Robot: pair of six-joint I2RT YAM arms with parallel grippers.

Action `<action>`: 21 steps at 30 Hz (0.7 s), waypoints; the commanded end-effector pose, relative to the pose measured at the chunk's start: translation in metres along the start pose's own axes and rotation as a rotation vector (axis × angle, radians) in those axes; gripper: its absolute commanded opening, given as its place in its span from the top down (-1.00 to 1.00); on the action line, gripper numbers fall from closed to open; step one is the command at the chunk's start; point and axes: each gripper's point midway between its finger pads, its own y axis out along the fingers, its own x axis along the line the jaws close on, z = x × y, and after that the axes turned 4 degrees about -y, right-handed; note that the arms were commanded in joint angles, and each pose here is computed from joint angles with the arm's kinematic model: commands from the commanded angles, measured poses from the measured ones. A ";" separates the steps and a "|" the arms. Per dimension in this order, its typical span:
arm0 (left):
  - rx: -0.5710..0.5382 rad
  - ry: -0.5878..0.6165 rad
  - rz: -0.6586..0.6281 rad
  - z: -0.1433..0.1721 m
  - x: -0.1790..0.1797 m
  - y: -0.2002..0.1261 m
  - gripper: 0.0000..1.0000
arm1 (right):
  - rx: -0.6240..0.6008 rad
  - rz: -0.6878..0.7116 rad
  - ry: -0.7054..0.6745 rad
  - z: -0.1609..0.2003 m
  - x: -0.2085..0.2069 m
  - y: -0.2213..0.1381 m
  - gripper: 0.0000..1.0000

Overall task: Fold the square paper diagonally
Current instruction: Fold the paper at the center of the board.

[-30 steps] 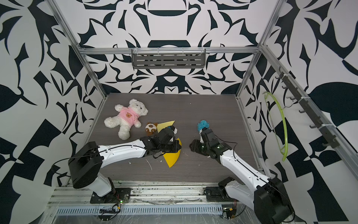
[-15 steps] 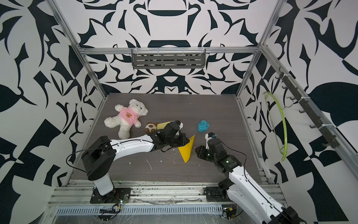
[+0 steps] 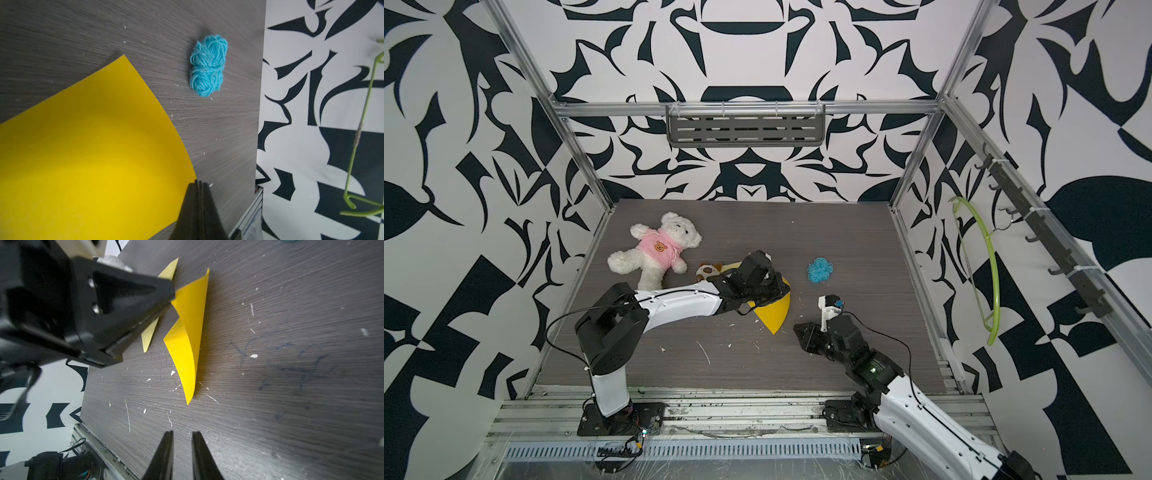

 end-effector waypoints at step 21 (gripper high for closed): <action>-0.137 -0.234 -0.152 -0.047 0.031 0.007 1.00 | -0.149 -0.062 0.039 -0.061 0.027 0.083 0.91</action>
